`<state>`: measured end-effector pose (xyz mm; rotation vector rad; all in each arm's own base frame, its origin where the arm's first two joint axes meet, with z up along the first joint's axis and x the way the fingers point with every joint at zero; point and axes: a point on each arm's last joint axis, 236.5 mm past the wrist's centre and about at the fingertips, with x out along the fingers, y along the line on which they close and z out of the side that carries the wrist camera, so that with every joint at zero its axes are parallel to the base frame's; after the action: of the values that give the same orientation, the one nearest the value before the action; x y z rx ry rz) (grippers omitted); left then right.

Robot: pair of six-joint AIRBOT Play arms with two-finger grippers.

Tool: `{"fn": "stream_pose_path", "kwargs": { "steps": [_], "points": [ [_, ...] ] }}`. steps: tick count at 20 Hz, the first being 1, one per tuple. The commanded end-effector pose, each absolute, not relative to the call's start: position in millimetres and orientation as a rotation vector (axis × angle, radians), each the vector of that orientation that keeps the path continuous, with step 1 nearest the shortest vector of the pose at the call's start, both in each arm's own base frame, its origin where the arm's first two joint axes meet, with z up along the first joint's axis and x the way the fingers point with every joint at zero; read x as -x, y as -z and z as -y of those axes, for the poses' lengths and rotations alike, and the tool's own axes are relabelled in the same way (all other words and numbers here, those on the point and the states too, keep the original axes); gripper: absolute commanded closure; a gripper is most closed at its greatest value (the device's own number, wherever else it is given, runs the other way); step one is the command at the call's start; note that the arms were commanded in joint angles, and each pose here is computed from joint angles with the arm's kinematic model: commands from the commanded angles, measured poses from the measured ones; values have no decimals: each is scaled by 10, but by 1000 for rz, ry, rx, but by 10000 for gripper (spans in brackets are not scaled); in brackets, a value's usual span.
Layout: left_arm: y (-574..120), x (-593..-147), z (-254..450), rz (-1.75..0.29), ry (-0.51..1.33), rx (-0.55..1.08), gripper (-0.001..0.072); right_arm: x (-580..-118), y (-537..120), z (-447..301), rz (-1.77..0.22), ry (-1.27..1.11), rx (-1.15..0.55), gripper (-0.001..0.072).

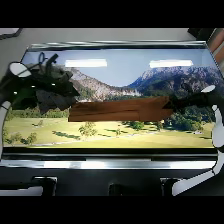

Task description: Fold the shirts.

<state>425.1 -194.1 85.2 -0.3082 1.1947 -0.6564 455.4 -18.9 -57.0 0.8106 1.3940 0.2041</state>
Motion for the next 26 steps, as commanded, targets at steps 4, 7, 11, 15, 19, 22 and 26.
{"fn": "stream_pose_path", "kwargs": {
  "steps": [4, 7, 11, 15, 19, 22, 26],
  "points": [
    [88, -4170, 3672, -1185, 734, 338, 677, -4459, -731, -450, -1234, -306, -633, 677],
    [330, -4025, 4306, -1310, 788, 587, 677, -4096, -1263, -789, -1208, -370, -536, 677],
    [406, -3817, 4808, -1397, 856, 810, 676, -3559, -1751, -989, -1194, -408, -453, 676],
    [440, -3375, 5243, -1487, 904, 900, 677, -3325, -1941, -876, -1162, -353, -404, 676],
    [165, -3659, 5107, -1348, 948, 863, 680, -3462, -1864, -888, -1159, -350, -417, 677],
    [-315, -4299, 4293, -1153, 852, 660, 680, -3712, -1615, -1249, -1184, -419, -398, 677],
    [-1363, -4949, 2610, -883, 597, 483, 679, -4039, -1089, -2303, -1237, -599, -470, 677]
  ]
}}
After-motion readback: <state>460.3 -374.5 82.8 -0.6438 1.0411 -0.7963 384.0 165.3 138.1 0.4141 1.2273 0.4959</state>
